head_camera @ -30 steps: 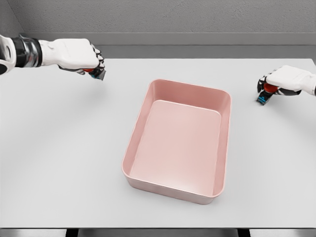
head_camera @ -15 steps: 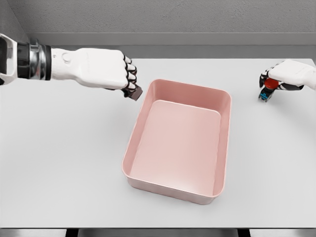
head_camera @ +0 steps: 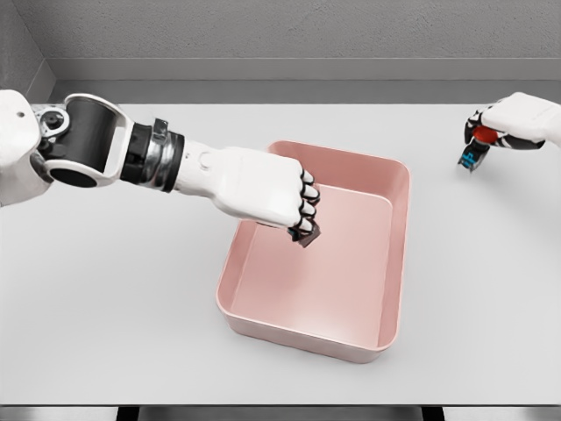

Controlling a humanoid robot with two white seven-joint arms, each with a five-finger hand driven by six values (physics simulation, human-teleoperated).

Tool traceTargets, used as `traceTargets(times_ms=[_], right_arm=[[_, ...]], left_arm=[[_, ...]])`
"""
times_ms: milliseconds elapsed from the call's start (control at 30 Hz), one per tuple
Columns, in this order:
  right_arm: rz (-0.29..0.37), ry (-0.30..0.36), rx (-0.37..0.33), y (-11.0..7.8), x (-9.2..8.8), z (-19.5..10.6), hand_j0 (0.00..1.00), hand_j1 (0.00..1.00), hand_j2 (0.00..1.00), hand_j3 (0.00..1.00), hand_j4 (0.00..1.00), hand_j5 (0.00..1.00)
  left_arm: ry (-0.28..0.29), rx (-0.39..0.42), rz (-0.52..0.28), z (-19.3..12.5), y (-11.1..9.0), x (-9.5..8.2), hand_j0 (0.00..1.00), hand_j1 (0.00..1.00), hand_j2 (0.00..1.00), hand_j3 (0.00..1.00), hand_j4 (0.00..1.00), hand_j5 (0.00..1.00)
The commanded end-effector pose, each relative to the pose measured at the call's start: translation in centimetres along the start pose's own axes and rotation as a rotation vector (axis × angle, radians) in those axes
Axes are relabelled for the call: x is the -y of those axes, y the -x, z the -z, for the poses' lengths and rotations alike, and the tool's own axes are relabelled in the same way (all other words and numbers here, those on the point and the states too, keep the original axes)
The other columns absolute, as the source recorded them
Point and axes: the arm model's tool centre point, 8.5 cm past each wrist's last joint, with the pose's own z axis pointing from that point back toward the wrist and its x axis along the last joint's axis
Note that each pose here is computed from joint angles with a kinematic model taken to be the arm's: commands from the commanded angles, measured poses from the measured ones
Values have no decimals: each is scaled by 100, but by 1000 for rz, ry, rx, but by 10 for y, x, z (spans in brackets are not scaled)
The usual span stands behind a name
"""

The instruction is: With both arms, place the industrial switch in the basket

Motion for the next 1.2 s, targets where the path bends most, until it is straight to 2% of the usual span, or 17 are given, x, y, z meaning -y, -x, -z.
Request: traceTargets(times_ms=[0,33,233,300,333,367,433,467,500,533,633,700,800,933,1033,1067,1167], right_arm=[[2,16,1,0,5,-1,49,49,49,49,49,49],[-2,22,2,0,7,-2,49,49,49,49,49,49],[-15,39,1,1,15,-8,49,49,49,49,49,49],[-31,52,21,-6,21,-7,49,49,49,49,49,49],[-33,49,22,-6,22,-6,49,49,49,49,49,49],[-40,55,32,-9,25,-5,49,49,49,49,49,49],[-48,60,44,-13,27,-4,49,49,49,49,49,49],[-52,62,48,-15,28,-4,49,49,49,49,49,49],[-56,66,53,-17,30,-3,49,49,49,49,49,49],[-61,60,60,-19,31,-3,49,49,49,49,49,49],[-72,67,72,-23,35,-2,49,49,49,49,49,49],[-80,84,46,-14,43,-15,48,48,48,48,48,48],[-95,99,68,-21,49,-14,48,48,48,48,48,48],[-138,114,96,-31,58,-22,48,48,48,48,48,48],[-143,117,101,-33,60,-22,48,48,48,48,48,48],[-145,119,103,-34,61,-22,48,48,48,48,48,48],[-173,134,153,-53,66,-19,48,48,48,48,48,48]], left_arm=[[-4,16,-10,5,-3,1,91,91,91,91,91,91],[-4,15,-11,5,-2,1,100,100,100,100,100,100],[-17,21,-13,7,-2,-2,100,100,100,100,100,100],[-41,-7,-41,-7,4,-8,100,100,100,100,100,100],[-52,-59,-101,-33,10,-3,100,100,100,100,100,100],[-64,-156,-180,-75,17,7,100,100,100,100,100,100],[-88,-421,-377,-173,36,45,100,100,100,100,100,100],[-103,-552,-475,-212,51,71,100,100,100,100,100,100],[-96,-643,-540,-236,59,96,100,100,100,100,100,100],[-75,-679,-580,-245,57,116,100,100,100,100,100,100],[-60,-663,-624,-238,46,133,100,100,100,100,100,100],[-59,-648,-631,-231,46,136,100,100,100,100,100,100],[-78,-531,-626,-196,31,126,100,100,100,100,100,100],[-86,-514,-640,-188,30,129,100,100,100,100,100,100],[-83,-509,-640,-187,30,129,100,100,100,100,100,100],[-91,-485,-637,-176,32,126,100,100,100,100,100,100],[-93,-478,-635,-174,32,125,100,100,100,100,100,100]])
